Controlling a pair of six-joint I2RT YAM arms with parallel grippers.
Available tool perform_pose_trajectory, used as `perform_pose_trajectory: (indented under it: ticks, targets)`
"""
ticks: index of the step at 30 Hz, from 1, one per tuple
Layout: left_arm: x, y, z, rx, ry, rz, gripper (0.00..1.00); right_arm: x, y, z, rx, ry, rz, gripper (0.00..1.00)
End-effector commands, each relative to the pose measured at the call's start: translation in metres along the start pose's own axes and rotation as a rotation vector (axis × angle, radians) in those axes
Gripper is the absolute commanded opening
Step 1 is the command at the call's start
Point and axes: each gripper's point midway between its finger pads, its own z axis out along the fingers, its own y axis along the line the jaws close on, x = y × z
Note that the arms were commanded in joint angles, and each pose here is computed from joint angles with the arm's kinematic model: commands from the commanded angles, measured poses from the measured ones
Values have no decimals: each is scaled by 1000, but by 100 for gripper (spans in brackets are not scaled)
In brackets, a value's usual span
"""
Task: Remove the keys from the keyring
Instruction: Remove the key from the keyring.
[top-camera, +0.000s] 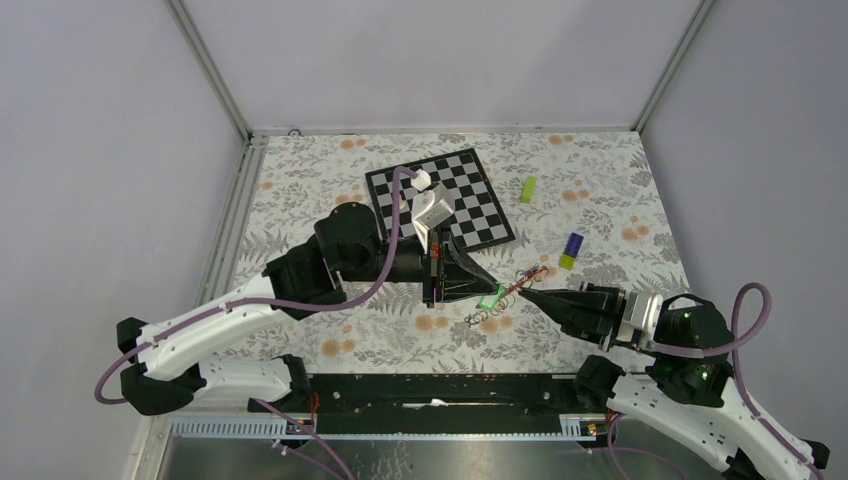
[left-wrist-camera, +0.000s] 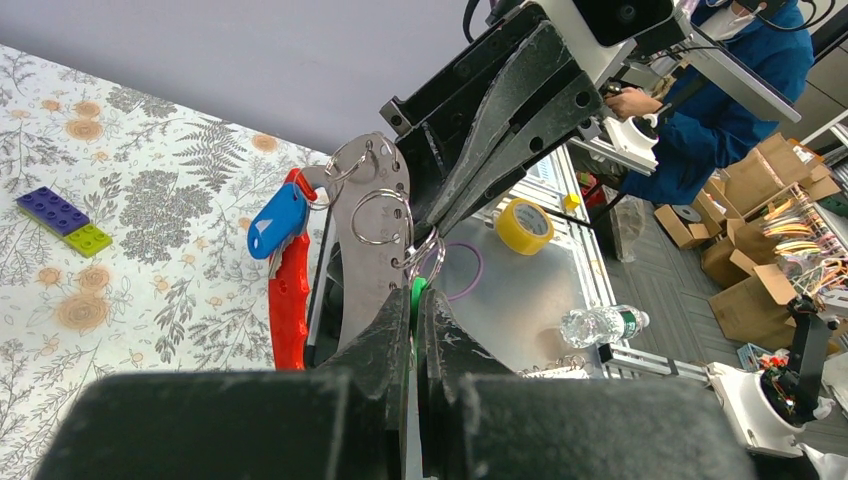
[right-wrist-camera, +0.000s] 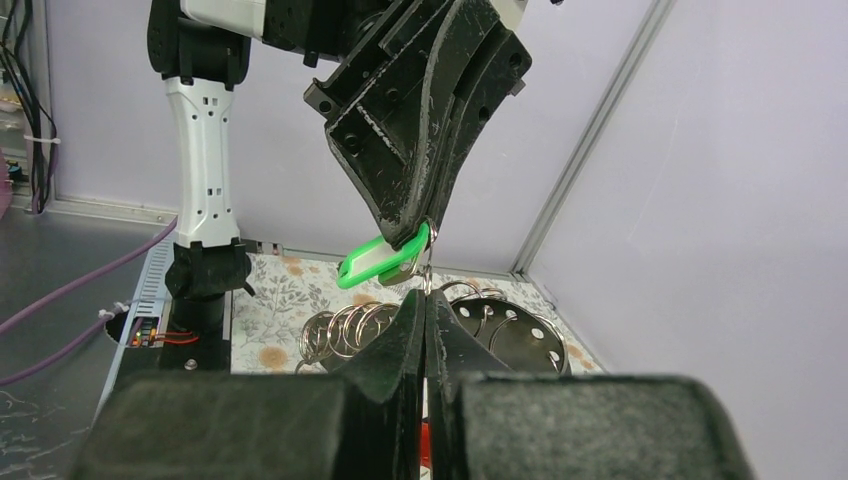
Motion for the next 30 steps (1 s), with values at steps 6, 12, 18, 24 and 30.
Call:
perform_pose_trajectory:
  ticks: [6,12,18,24,30]
  targets:
    - [-31,-7,-6,-4,-99,38,0,-51,13,0,-101,-167,-69,0]
    - [-31,-5,-4,-12,-98,28,0,-50,21,1,-152,-167,-69,0]
    - [-32,-4,-4,-17,-97,25,0,-45,28,1,-192,-149,-60,0]
    - [-32,-5,-4,-16,-97,21,0,-39,32,2,-218,-123,-46,0]
    - [-31,-4,-5,-21,-98,19,0,-40,29,2,-203,-130,-60,0]
